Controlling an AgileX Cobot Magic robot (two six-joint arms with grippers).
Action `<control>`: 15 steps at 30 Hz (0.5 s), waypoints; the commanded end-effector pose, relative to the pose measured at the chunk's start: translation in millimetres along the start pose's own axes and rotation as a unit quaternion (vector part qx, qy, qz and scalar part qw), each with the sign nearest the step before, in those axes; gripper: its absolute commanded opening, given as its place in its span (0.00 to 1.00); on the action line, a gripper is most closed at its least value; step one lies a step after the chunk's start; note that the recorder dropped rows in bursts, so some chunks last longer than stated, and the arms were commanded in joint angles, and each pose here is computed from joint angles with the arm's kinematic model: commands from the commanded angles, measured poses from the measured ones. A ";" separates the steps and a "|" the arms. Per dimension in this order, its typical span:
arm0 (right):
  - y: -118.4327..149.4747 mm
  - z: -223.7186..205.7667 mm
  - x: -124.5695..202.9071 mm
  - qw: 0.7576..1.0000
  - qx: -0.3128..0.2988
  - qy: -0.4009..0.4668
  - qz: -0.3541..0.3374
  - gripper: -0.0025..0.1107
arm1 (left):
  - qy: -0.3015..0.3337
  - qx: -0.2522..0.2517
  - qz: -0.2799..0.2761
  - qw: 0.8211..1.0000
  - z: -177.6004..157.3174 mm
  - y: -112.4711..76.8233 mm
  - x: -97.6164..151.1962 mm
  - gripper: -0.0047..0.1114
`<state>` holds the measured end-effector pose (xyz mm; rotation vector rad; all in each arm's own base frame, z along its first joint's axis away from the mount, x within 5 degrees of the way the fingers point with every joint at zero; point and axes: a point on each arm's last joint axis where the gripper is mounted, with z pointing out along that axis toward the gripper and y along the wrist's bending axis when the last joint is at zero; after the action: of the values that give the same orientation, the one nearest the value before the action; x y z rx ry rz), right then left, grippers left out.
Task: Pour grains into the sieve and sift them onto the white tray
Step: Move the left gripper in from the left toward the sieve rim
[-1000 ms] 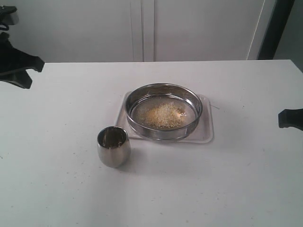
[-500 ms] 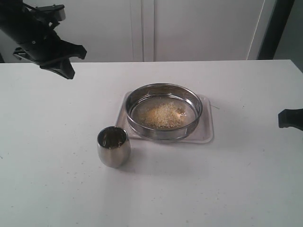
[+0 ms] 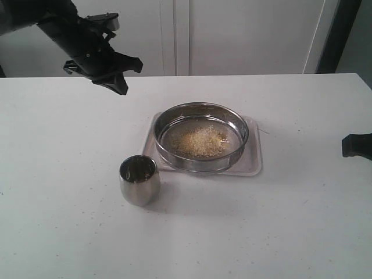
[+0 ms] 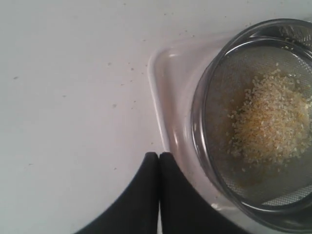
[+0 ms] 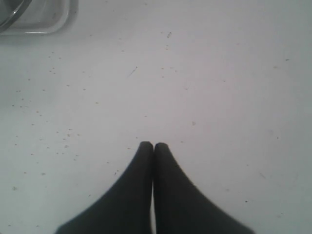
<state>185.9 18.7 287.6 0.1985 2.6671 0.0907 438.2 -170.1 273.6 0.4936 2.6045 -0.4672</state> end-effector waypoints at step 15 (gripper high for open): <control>-2.5 -1.0 0.3 1.000 0.003 -0.005 0.004 0.02 | 0.040 0.055 -0.037 0.997 50.1 -22.5 2.0 0.10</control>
<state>185.9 18.7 287.6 0.1985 2.6671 0.0907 445.8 -204.1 239.5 0.4916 2.6740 -0.5568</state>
